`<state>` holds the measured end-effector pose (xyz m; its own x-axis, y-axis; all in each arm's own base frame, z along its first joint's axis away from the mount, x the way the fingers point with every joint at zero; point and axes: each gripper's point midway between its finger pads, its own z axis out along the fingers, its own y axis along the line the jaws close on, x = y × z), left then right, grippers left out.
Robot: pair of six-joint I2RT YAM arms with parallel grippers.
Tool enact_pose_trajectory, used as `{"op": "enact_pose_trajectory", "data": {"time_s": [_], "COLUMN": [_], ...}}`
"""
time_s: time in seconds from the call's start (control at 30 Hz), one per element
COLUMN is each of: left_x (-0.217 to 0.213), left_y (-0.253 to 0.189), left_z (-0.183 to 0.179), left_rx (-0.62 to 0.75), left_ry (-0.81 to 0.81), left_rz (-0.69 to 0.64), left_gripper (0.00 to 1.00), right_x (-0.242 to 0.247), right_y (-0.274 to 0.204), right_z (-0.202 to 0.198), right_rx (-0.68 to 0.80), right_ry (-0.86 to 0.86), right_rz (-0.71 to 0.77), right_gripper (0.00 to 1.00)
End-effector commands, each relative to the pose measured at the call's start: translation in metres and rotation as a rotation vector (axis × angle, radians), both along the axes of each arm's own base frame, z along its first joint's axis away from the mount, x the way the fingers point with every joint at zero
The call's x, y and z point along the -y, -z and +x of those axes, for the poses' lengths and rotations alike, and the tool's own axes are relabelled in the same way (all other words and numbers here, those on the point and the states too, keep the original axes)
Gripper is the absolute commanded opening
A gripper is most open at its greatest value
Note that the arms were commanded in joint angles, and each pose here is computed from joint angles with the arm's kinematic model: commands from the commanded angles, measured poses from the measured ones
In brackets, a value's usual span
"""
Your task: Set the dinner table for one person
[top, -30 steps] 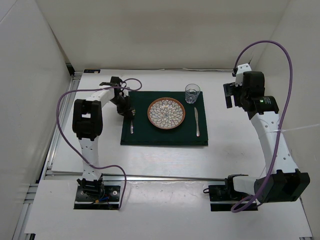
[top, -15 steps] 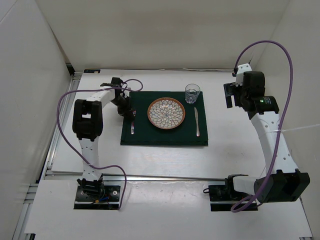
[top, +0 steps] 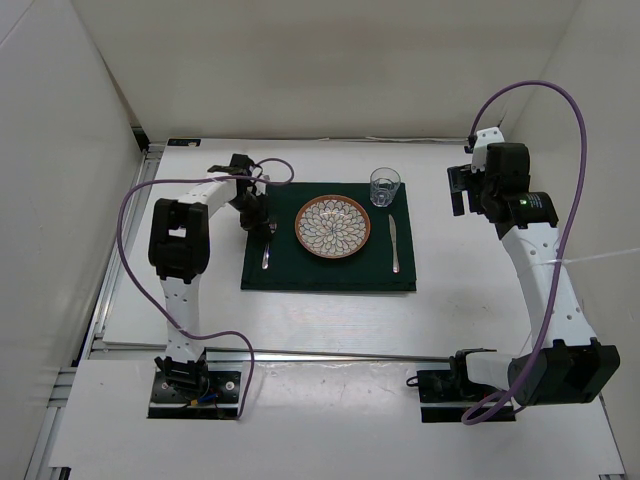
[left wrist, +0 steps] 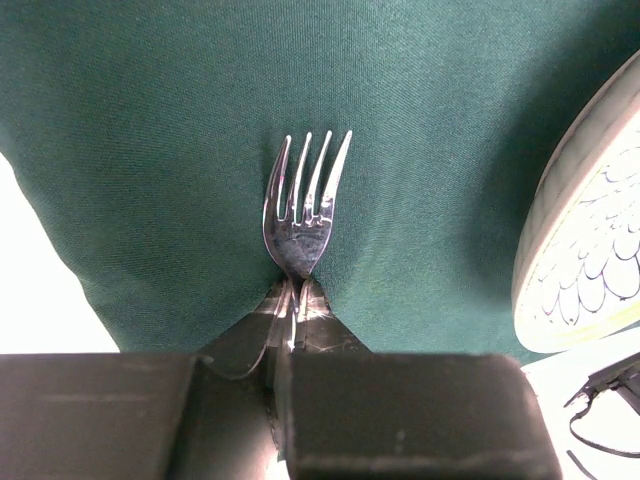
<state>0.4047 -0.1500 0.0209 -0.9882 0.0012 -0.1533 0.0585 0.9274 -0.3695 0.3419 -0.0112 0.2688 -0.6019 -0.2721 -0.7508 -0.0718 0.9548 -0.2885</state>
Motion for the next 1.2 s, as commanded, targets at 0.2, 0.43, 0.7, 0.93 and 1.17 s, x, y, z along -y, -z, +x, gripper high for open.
{"op": "enact_pose_trajectory", "data": {"time_s": [0.2, 0.43, 0.7, 0.93, 1.17], "left_x": [-0.014, -0.018, -0.013, -0.01, -0.011], "left_y": [-0.013, -0.016, -0.009, -0.015, -0.057], "left_z": [0.006, 0.008, 0.002, 0.002, 0.013], "left_rx": [0.031, 0.04, 0.023, 0.03, 0.122], "left_ry": [-0.047, -0.057, -0.041, -0.037, -0.038], "left_rz": [0.018, 0.017, 0.032, 0.013, -0.036], "left_gripper": [0.1, 0.1, 0.28, 0.58, 0.82], "right_x": [0.0, -0.001, -0.003, -0.003, 0.0], "right_y": [-0.01, -0.008, -0.012, -0.012, -0.006], "right_z": [0.002, 0.001, 0.002, 0.002, 0.005], "right_rx": [0.052, 0.042, 0.051, 0.051, 0.04], "right_ry": [0.005, -0.002, -0.005, -0.005, -0.023], "right_rz": [0.012, 0.016, 0.03, 0.03, 0.023], "right_gripper": [0.91, 0.91, 0.91, 0.91, 0.95]}}
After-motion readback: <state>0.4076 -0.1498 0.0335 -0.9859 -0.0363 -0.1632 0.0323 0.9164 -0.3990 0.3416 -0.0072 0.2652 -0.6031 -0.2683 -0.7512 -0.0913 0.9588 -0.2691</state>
